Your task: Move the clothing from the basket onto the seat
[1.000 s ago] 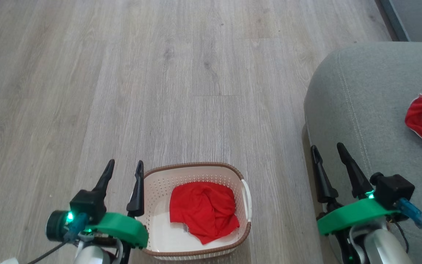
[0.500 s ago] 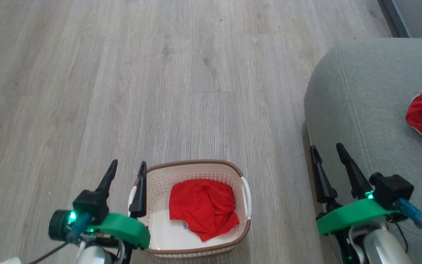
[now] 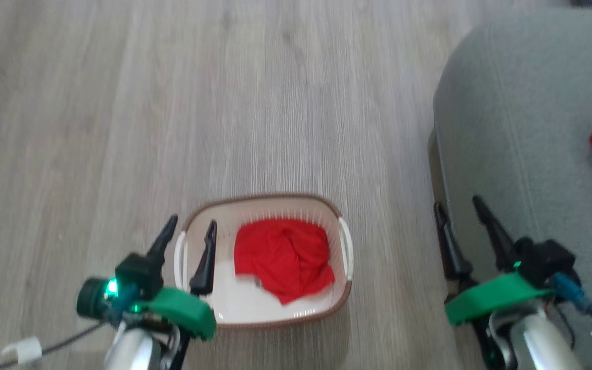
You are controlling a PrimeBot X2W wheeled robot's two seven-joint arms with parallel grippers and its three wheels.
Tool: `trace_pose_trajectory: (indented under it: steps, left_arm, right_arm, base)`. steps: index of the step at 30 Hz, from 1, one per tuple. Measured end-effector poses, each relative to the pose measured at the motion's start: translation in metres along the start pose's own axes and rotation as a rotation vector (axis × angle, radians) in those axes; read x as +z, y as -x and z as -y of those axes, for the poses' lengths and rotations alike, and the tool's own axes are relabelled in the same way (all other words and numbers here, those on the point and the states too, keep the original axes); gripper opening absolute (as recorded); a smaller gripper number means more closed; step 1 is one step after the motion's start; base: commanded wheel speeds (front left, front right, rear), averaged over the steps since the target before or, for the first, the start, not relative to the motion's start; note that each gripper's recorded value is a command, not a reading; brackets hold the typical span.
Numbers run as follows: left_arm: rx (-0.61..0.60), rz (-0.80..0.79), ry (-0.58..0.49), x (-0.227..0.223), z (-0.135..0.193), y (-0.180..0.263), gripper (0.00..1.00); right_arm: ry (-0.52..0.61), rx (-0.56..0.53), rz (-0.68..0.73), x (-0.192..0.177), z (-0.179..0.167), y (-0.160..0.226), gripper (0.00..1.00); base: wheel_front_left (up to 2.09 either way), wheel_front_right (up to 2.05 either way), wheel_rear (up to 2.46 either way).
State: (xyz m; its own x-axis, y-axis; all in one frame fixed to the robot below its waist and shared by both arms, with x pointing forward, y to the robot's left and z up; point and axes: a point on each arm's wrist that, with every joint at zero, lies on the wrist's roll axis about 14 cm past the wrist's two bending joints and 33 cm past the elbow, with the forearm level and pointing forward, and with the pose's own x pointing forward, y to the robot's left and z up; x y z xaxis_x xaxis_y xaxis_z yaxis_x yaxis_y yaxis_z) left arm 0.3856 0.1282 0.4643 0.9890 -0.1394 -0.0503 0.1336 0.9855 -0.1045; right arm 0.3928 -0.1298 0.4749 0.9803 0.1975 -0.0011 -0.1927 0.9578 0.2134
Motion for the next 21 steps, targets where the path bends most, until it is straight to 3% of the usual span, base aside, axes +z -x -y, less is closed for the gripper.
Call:
trace_pose_trajectory:
  steps: [6, 21]
  left_arm:
    - [-0.042, -0.088, -0.030, -0.032, -0.001, -0.039, 1.00]
    - [-0.178, -0.463, -0.124, -0.188, -0.004, -0.101, 1.00]
  right_arm:
    - [0.035, 0.001, -0.001, -0.007, 0.010, -0.037, 1.00]
    - [0.057, -0.020, -0.128, -0.082, 0.039, -0.081, 1.00]
  base:
    - [0.00, 0.00, 0.00]
    - [0.00, 0.00, 0.00]
